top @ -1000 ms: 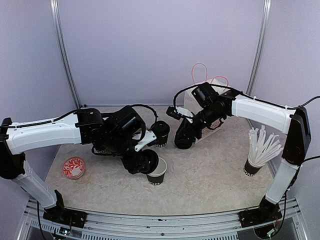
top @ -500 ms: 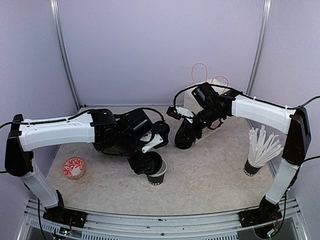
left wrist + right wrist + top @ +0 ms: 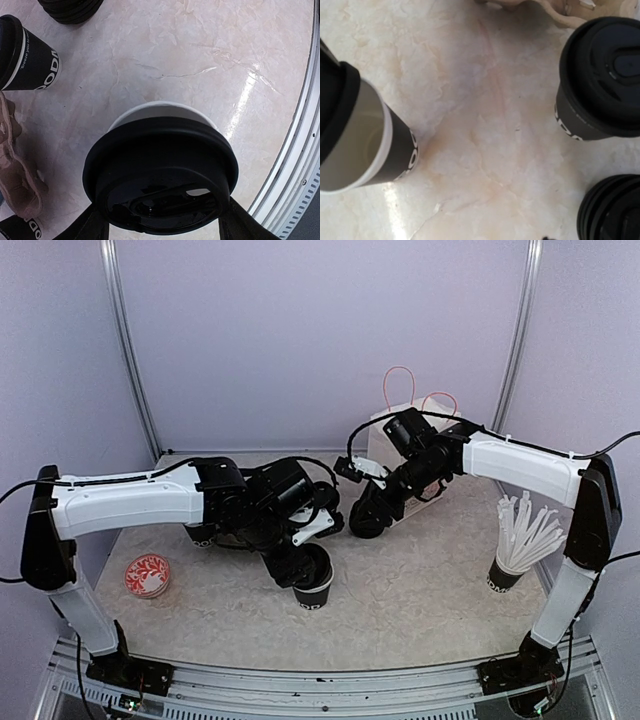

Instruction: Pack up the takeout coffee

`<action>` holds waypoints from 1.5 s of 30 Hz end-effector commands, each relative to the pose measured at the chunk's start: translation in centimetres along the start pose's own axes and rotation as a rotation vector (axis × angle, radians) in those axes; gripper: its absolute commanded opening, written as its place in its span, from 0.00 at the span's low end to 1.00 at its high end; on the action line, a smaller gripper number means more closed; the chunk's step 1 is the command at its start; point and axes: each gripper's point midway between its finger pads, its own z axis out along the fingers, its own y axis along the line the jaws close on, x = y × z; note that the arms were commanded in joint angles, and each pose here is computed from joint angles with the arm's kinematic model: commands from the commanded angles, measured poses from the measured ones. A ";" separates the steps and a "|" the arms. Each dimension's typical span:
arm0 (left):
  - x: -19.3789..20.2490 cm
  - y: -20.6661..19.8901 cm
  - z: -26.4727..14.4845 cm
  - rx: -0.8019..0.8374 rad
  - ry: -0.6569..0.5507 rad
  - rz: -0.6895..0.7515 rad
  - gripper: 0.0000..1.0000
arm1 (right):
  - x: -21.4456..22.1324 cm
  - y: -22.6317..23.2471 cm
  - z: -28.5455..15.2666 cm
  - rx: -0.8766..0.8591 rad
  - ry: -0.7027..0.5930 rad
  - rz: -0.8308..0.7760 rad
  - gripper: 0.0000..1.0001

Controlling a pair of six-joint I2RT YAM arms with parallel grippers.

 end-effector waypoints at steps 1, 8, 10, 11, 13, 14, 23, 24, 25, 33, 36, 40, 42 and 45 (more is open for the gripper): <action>-1.1 0.0 0.3 0.011 -0.018 0.015 0.68 | 0.7 -0.4 0.3 0.011 0.014 0.006 0.52; -2.0 0.4 1.0 -0.013 -0.036 0.004 0.76 | 0.8 -0.6 0.3 0.020 0.020 0.016 0.52; -2.4 0.2 1.1 -0.006 -0.052 0.005 0.79 | 0.9 -0.6 0.3 0.019 0.022 0.018 0.53; -2.7 0.1 1.0 -0.005 -0.061 0.007 0.80 | 0.9 -0.6 0.4 0.019 0.024 0.018 0.53; -2.9 0.0 1.1 -0.010 -0.070 0.014 0.81 | 1.0 -0.6 0.5 0.020 0.027 0.019 0.53; -3.0 -0.1 1.1 -0.016 -0.072 0.021 0.83 | 1.0 -0.7 0.4 0.022 0.027 0.019 0.53; -4.1 0.0 -1.6 -0.122 -0.167 0.055 0.91 | 1.1 -0.4 0.0 0.017 0.023 0.045 0.53; -4.2 0.2 -2.1 -0.132 -0.183 0.034 0.91 | 1.1 -0.1 0.0 0.003 0.019 0.061 0.53; -4.1 0.6 -2.5 -0.134 -0.198 0.006 0.91 | 1.2 0.3 -0.1 -0.017 0.009 0.081 0.53; -3.0 4.4 -4.5 0.030 -0.372 -0.377 0.76 | 1.4 5.0 1.1 -0.337 -0.063 0.264 0.58; -3.2 5.2 -4.1 0.104 -0.430 -0.486 0.72 | 1.6 6.2 1.8 -0.440 -0.063 0.329 0.58; -3.4 5.2 -3.4 0.167 -0.460 -0.544 0.71 | 2.4 7.1 2.8 -0.517 -0.048 0.391 0.56; -3.3 5.4 -2.8 0.172 -0.454 -0.562 0.70 | 2.7 7.4 3.2 -0.526 -0.036 0.399 0.55; -3.0 5.0 -1.5 0.198 -0.433 -0.575 0.69 | 2.9 7.7 3.5 -0.536 -0.027 0.405 0.53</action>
